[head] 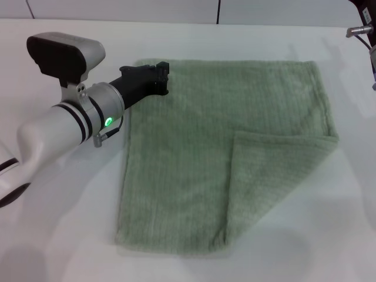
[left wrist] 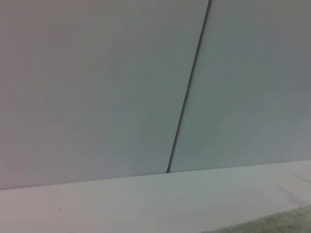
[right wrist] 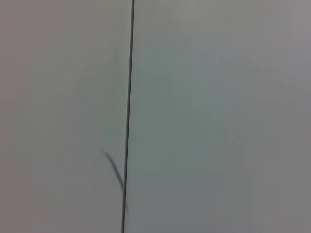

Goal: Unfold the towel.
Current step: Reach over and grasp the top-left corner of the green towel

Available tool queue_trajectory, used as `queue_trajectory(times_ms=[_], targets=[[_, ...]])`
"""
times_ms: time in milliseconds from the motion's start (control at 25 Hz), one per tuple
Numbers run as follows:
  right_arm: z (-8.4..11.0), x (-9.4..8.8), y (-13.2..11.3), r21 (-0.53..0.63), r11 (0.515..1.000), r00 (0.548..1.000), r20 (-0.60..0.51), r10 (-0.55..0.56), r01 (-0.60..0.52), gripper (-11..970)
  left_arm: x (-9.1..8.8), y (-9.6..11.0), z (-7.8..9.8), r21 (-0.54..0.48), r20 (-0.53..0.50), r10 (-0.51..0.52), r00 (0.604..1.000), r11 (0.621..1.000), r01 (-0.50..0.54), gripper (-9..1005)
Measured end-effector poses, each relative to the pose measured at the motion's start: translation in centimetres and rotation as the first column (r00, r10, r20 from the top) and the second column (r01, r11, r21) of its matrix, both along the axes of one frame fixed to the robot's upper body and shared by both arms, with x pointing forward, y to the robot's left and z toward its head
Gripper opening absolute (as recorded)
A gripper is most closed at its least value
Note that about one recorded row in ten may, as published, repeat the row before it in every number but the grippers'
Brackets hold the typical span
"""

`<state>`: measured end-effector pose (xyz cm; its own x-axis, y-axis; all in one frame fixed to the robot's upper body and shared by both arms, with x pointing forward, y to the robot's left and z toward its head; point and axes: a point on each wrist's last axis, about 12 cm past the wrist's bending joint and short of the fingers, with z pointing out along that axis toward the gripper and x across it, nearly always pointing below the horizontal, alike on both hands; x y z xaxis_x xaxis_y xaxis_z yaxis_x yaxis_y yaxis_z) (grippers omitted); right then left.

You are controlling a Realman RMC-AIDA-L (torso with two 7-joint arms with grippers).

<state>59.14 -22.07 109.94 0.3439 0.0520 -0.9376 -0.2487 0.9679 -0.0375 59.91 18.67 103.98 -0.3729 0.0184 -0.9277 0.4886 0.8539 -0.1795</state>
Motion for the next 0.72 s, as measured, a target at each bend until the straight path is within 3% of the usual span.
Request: queue_trajectory(times_ms=[720], targets=[[0.8, 0.9, 1.5, 0.013, 0.999, 0.999, -0.020, 0.037, -0.037, 812, 0.8, -0.6, -0.2, 0.076, -0.044, 0.020, 0.999, 0.997, -0.017, 19]])
